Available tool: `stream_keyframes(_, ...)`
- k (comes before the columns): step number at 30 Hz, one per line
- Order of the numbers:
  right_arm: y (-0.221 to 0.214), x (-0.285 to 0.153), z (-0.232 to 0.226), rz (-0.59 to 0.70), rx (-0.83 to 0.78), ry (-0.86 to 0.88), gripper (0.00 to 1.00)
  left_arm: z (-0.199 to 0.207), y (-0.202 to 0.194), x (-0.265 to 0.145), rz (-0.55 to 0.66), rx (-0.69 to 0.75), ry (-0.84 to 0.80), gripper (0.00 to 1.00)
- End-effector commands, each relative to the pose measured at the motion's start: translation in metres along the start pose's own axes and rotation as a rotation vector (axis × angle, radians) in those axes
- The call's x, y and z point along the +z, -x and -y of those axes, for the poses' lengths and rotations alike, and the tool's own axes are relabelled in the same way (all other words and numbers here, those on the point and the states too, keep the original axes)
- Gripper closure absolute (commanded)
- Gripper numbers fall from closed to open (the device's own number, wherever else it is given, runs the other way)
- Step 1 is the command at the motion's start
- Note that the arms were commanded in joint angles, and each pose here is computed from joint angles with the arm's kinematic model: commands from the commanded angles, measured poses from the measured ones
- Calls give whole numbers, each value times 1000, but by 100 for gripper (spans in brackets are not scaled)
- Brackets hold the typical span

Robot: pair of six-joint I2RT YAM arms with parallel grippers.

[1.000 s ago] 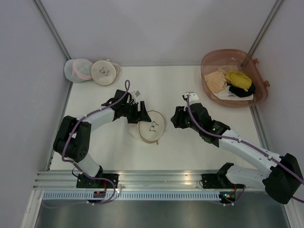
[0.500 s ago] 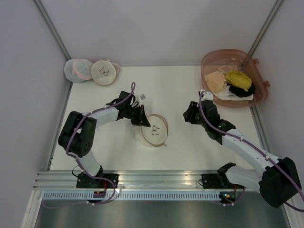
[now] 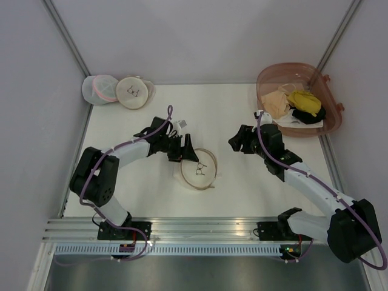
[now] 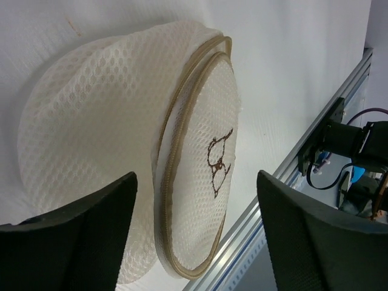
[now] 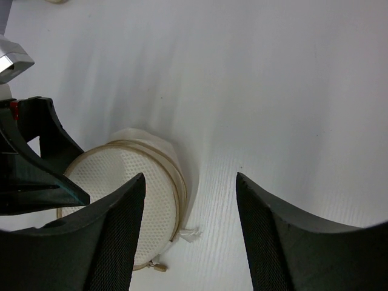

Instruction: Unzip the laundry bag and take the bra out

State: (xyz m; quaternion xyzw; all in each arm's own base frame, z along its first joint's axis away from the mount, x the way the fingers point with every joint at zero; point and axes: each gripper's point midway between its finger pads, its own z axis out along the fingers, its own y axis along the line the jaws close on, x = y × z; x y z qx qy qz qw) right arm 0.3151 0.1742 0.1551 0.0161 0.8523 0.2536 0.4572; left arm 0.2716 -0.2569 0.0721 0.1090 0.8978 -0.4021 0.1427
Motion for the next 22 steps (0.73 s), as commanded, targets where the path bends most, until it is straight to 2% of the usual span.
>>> stream_keyframes(1, 12, -3, -15, 30, -38, 69, 33, 10, 18, -8, 79, 46, -8, 12)
stream_keyframes(5, 14, -5, -18, 31, -42, 85, 32, 18, 19, -15, 111, 42, -19, 2)
stream_keyframes(13, 18, -15, -27, 47, -57, 127, 27, 38, 26, -40, 210, 96, -40, 1)
stream_keyframes(22, 21, -16, -29, 52, -57, 133, 21, 40, 24, -45, 227, 113, -38, 1)
